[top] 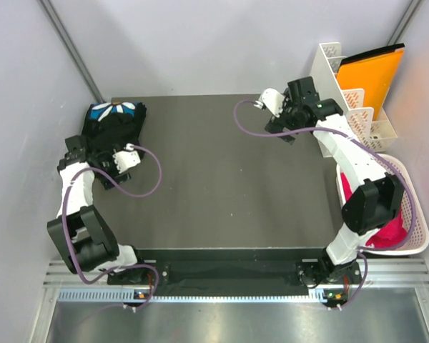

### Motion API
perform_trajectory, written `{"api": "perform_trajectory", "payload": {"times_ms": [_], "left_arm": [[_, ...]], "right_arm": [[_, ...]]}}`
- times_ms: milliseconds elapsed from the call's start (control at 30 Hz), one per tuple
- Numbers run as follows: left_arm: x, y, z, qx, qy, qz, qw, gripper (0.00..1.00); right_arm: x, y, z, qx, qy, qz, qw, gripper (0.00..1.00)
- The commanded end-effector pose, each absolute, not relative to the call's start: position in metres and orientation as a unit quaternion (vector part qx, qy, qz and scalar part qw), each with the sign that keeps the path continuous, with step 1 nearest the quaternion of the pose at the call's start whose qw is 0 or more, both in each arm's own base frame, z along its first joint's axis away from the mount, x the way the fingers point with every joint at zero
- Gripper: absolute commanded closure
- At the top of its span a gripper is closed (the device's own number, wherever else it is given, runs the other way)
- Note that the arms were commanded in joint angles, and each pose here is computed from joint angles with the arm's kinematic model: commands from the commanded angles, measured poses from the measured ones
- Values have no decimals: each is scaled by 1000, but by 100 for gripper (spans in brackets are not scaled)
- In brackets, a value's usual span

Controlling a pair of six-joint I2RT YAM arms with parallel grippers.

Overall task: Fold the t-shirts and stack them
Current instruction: Neatly place the folded tshirt to the corner

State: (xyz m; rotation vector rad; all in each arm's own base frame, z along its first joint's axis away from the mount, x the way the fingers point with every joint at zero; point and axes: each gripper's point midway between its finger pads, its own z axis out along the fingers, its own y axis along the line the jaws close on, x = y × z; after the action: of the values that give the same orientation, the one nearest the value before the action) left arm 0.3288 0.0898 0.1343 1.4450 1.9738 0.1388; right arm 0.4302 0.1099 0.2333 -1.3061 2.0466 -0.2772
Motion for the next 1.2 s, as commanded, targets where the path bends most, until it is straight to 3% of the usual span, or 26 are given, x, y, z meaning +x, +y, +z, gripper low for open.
{"api": "perform_trajectory", "payload": {"times_ms": [0, 233, 433, 933, 1167], "left_arm": [[312, 83, 132, 577, 760, 25, 299, 24], [296, 81, 106, 614, 737, 70, 273, 26], [289, 85, 82, 593, 762, 58, 254, 28], [317, 119, 38, 559, 779, 147, 245, 38], [335, 123, 30, 560, 763, 184, 266, 37]], "right_arm": [[431, 116, 256, -504, 760, -108, 396, 0], [440, 116, 251, -513, 755, -101, 397, 0], [454, 117, 261, -514, 749, -106, 406, 0], [465, 125, 287, -509, 744, -108, 419, 0], [465, 129, 291, -507, 745, -110, 419, 0]]}}
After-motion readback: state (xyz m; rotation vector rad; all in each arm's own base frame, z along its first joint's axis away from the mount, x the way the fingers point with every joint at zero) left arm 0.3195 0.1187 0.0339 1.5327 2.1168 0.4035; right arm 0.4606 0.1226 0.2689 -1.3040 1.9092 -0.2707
